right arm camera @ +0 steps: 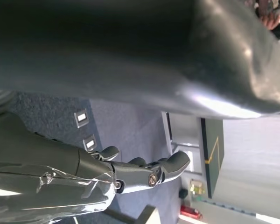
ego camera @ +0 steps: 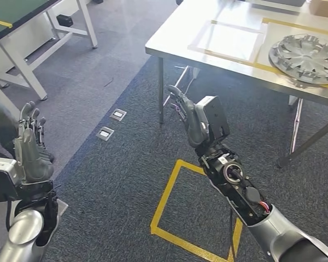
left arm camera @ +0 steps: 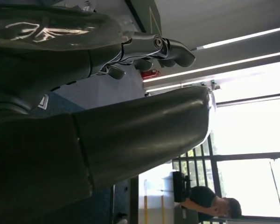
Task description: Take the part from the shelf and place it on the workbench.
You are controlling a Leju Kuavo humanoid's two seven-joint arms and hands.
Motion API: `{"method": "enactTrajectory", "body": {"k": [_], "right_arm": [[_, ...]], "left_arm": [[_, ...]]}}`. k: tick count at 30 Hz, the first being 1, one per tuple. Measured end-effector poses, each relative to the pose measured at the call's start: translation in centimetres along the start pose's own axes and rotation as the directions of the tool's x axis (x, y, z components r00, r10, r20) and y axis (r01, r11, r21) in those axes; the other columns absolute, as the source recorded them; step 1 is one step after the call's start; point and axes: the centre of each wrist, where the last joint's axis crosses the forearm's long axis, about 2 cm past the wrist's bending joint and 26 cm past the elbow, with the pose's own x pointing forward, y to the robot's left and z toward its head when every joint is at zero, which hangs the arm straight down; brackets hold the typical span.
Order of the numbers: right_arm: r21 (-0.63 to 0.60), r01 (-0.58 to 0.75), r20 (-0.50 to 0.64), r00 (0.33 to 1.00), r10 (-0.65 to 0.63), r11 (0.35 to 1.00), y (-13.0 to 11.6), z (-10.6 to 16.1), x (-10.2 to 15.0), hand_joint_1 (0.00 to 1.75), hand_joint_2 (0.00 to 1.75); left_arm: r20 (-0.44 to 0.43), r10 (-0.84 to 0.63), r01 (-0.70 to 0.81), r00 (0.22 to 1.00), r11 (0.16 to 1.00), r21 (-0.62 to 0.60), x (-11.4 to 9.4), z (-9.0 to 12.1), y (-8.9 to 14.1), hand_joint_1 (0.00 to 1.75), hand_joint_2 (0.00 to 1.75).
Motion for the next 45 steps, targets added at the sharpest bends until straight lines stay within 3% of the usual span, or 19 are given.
{"method": "enactTrajectory", "body": {"k": [45], "right_arm": [[0.003, -0.002, 0.001, 1.000, 0.002, 1.000, 0.01, -0.16, 0.38, 0.00, 0.00]], "left_arm": [[-0.010, -0.010, 0.010, 1.000, 1.000, -0.002, 0.38, 0.38, 0.25, 0.00, 0.00]]}}
